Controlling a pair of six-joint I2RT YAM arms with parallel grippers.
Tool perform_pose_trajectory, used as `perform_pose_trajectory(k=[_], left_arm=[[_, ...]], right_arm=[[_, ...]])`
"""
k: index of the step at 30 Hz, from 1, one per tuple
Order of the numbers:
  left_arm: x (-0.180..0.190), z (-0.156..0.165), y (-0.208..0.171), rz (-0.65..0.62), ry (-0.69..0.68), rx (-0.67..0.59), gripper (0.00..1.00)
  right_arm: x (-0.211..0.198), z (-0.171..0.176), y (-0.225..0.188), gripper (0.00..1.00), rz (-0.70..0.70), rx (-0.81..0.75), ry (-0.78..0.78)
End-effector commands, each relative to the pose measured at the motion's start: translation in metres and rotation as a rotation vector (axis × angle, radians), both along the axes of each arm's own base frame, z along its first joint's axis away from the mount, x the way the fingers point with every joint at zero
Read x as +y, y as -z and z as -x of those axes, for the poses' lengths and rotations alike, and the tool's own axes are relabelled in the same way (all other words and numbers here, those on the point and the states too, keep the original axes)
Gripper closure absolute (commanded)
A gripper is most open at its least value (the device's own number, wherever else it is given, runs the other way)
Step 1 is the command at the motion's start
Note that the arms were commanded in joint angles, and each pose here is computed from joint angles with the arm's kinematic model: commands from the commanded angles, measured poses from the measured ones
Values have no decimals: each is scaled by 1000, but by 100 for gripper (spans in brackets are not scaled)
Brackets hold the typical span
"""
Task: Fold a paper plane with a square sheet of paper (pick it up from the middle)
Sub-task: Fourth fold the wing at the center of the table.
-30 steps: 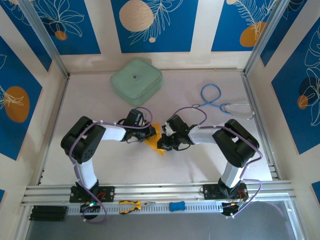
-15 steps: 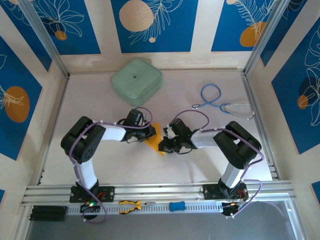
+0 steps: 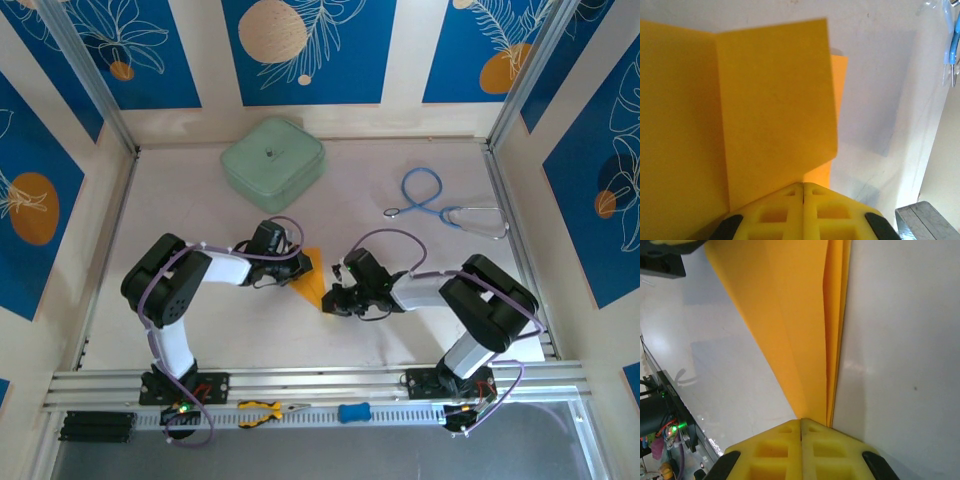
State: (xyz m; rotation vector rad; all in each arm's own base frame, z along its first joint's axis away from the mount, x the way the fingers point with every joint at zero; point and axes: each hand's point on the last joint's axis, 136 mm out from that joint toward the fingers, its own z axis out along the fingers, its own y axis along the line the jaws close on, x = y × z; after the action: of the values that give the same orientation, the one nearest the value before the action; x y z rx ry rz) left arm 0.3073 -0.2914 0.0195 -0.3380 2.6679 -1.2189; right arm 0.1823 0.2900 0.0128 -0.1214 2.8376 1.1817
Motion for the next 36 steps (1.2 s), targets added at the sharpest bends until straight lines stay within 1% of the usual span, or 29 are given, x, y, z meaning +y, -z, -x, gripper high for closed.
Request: perform_pose_trajectory(k=[1, 4, 7, 9, 13, 16, 21, 24, 29, 33, 36], left_arm=[[32, 16, 42, -150, -67, 87, 100], [33, 18, 42, -145, -72, 86, 100], [33, 20, 43, -141, -73, 85, 100], [34, 21, 43, -142, -76, 82, 100], [34, 25, 42, -143, -78, 77, 100], [34, 26, 42, -145, -78, 70, 100], [32, 28, 42, -143, -73, 64, 100], [31, 28, 43, -139, -71, 65, 100], [31, 28, 41, -140, -70, 60, 100], [31, 28, 41, -141, -70, 59, 100], [31, 27, 40, -142, -68, 56, 100]], right_arm=[[-31, 52, 32, 93, 140, 189, -24], [-34, 52, 26, 93, 139, 172, -14], [-33, 46, 10, 93, 122, 136, -6], [-29, 37, -6, 93, 96, 89, -1], [-14, 11, -46, 93, -10, -1, 13], [-4, -4, -62, 93, -52, -34, 14], [12, -34, -62, 93, -26, -57, 44], [22, -46, -53, 93, -12, -57, 45], [30, -57, -37, 93, 5, -28, 48], [35, -63, -35, 93, -2, -31, 47], [32, -67, -29, 93, 22, -30, 57]])
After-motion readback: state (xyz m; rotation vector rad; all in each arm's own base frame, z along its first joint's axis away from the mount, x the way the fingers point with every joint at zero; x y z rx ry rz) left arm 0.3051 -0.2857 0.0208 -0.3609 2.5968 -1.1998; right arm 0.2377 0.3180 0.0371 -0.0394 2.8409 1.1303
